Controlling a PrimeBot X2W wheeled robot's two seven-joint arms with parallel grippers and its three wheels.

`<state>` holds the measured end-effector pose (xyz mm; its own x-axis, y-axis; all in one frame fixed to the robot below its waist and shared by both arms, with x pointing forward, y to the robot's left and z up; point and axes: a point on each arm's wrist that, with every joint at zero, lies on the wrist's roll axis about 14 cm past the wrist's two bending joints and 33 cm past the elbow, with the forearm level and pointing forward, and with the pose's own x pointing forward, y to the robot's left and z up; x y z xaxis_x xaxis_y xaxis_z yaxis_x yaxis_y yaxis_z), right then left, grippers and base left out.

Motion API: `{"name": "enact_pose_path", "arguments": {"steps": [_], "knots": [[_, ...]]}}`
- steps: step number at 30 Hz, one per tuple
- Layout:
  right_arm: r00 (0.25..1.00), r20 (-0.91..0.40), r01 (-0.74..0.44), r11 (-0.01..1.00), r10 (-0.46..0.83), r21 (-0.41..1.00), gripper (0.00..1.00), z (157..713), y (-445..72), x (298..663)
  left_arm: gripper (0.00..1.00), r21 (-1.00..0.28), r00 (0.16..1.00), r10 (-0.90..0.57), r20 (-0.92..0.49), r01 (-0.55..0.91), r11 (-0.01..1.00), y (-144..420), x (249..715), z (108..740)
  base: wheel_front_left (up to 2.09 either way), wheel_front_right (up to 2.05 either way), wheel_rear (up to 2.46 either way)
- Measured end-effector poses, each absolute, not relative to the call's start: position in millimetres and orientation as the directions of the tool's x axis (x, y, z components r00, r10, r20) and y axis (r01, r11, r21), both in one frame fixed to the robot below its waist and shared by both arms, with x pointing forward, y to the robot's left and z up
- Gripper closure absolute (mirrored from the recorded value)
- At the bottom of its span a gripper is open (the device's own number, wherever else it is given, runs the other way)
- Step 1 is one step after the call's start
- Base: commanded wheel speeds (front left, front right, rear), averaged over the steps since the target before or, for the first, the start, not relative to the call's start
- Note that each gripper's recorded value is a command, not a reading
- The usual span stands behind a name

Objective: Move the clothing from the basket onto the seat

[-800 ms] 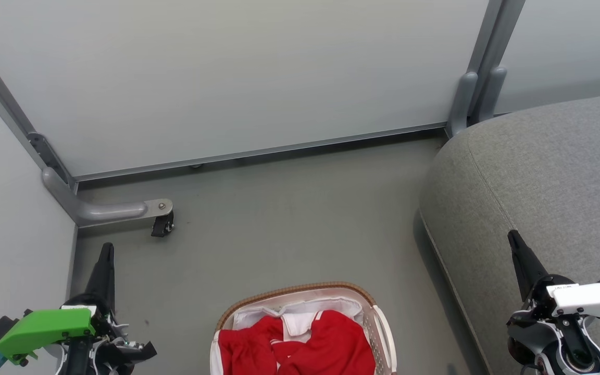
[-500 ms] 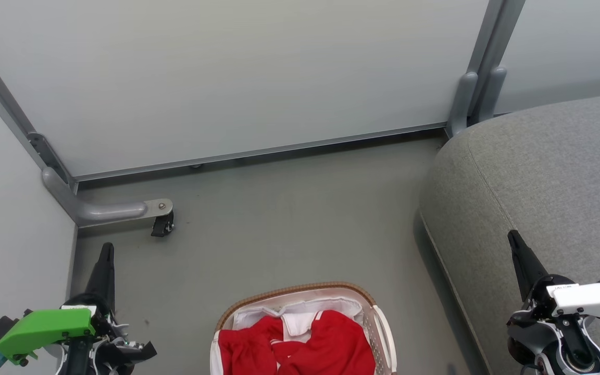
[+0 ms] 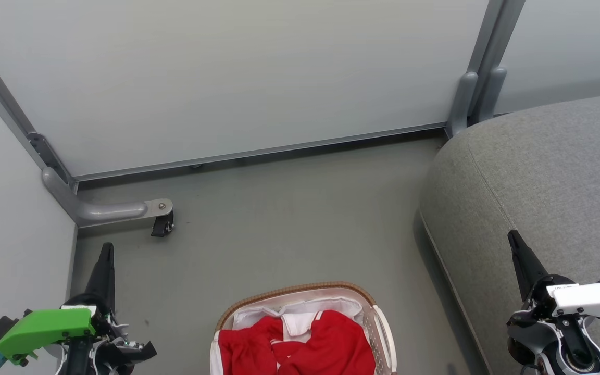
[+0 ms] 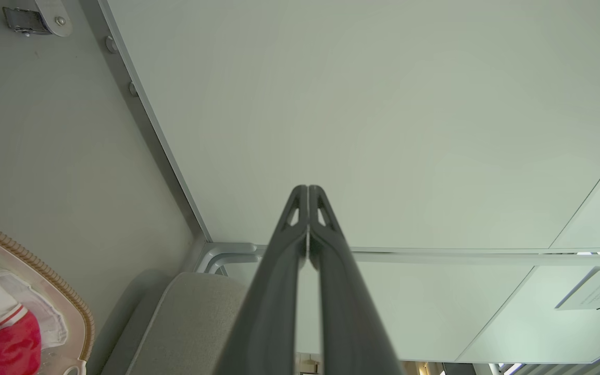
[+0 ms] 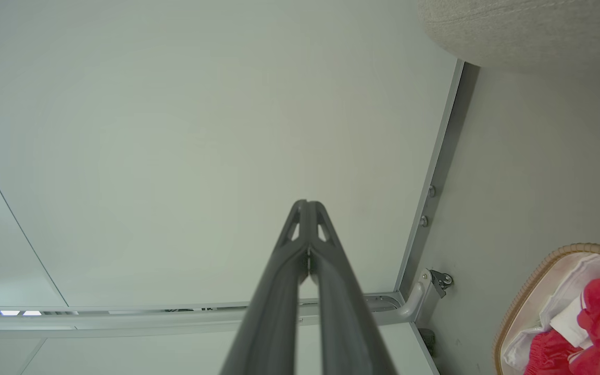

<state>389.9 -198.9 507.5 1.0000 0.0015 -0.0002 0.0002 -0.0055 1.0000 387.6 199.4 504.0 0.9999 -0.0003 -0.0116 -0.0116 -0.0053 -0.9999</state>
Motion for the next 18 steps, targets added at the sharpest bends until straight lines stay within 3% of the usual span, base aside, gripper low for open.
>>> {"name": "enact_pose_path", "arguments": {"steps": [18], "knots": [[1.000, 0.000, 0.000, -0.006, 0.001, 1.000, 1.00, 507.5, -198.9, 389.9, 1.00, -1.000, 1.000, 0.000, -0.012, -0.012, -0.005, 199.3, 387.6, 504.0, 0.00, 0.00, 0.00]]}}
